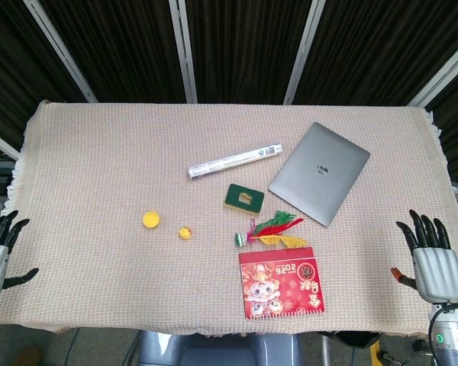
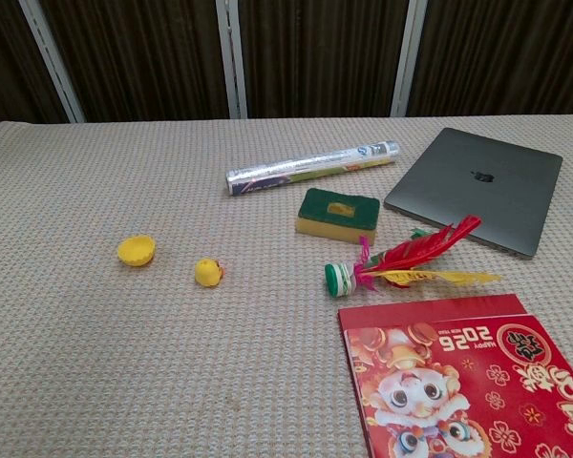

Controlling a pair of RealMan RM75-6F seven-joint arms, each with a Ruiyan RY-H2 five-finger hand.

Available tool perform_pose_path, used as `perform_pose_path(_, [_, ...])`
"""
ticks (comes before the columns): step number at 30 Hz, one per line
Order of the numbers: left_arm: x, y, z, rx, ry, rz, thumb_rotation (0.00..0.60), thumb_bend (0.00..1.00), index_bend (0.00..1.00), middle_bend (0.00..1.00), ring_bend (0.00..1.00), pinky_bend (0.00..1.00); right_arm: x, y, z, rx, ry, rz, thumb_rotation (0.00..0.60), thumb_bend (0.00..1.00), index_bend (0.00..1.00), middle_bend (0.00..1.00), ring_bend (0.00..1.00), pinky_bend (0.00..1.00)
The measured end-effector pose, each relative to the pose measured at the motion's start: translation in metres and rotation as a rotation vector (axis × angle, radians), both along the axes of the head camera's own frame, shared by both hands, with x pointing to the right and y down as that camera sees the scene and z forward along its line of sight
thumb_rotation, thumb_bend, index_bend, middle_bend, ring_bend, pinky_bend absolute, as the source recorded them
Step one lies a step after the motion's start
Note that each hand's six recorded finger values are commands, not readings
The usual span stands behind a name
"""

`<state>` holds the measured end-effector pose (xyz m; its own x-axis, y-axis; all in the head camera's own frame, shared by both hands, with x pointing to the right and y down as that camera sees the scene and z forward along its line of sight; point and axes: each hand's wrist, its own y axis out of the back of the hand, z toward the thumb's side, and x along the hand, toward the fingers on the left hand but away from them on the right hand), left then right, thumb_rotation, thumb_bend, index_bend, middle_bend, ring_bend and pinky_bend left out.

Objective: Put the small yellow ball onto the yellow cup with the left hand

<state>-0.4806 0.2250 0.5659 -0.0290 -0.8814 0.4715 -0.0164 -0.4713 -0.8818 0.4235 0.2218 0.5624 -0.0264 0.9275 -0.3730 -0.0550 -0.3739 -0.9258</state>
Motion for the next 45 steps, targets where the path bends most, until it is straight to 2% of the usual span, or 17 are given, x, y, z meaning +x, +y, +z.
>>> perform_pose_path(20, [0.003,0.000,0.004,-0.024,0.004,0.008,0.600,0.00,0.10,0.00,0.04,0.01,0.003,0.002,0.001,-0.026,-0.005,0.024,0.600,0.00,0.18,0.00,0.00,0.00])
perform_pose_path(35, [0.003,0.002,0.004,-0.042,0.008,-0.003,0.600,0.02,0.08,0.00,0.04,0.03,0.003,0.004,0.001,-0.036,-0.013,0.029,0.600,0.00,0.26,0.00,0.00,0.00])
perform_pose_path(40, [0.004,0.000,0.005,-0.049,-0.017,0.033,0.600,0.03,0.07,0.00,0.04,0.05,0.003,0.005,0.002,-0.044,-0.014,0.024,0.600,0.00,0.27,0.00,0.00,0.00])
perform_pose_path(45, [0.001,-0.010,0.007,-0.052,-0.043,0.075,0.600,0.06,0.08,0.00,0.04,0.04,0.001,0.005,0.002,-0.043,-0.013,0.010,0.600,0.00,0.28,0.00,0.00,0.00])
